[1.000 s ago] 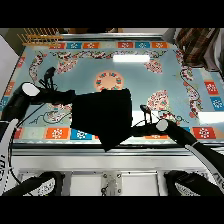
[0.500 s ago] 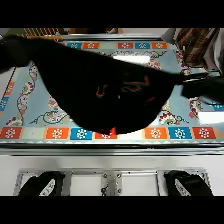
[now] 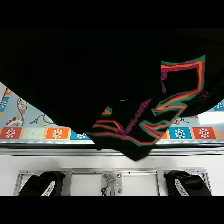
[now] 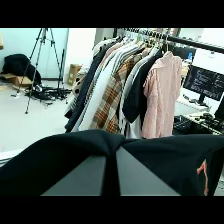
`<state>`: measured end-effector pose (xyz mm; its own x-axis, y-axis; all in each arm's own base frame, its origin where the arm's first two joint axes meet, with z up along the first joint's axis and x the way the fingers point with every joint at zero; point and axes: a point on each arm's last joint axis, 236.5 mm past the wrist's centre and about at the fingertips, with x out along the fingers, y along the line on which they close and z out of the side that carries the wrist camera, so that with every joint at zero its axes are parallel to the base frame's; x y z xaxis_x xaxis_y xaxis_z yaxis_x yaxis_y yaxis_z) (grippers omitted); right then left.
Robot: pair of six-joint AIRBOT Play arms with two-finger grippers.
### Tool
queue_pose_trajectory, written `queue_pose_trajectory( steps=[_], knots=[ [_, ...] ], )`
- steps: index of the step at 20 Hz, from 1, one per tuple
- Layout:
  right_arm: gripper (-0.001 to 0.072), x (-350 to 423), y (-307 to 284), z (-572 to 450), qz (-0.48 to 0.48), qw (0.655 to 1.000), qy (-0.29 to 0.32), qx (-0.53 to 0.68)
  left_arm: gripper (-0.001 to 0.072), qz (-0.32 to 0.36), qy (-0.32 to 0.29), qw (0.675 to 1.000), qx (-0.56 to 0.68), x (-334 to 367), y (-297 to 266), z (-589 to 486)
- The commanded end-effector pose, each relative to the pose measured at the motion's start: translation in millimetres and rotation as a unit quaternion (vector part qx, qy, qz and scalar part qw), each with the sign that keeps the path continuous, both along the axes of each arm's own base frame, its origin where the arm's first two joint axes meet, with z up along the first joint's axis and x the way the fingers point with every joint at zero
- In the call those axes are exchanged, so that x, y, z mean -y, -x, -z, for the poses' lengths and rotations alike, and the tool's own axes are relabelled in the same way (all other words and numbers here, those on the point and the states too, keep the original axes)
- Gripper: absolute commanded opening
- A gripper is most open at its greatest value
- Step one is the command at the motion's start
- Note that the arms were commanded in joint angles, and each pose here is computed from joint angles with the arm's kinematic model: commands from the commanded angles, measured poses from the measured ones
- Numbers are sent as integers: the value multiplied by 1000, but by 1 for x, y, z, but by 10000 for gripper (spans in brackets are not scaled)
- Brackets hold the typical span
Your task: Fold the clothes and pants, and hang the long-sleeved shirts on hangers.
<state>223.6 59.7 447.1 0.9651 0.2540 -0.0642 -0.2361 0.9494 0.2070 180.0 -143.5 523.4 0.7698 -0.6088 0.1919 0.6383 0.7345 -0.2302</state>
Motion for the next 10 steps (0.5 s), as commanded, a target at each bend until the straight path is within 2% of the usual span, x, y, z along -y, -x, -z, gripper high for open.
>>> queue_pose_trajectory(
  steps=[1,5,10],
  knots=[
    [10,-7,-16,3,-10,1000,-20,-16,12,14,-7,999,-50,10,-17,20],
    [10,-19,-91,56,-18,994,-20,-110,12,0,-72,982,-176,22,-97,96],
    [10,-30,-222,181,-15,970,4,-243,12,-83,-160,936,-301,12,-245,228]
  ],
)
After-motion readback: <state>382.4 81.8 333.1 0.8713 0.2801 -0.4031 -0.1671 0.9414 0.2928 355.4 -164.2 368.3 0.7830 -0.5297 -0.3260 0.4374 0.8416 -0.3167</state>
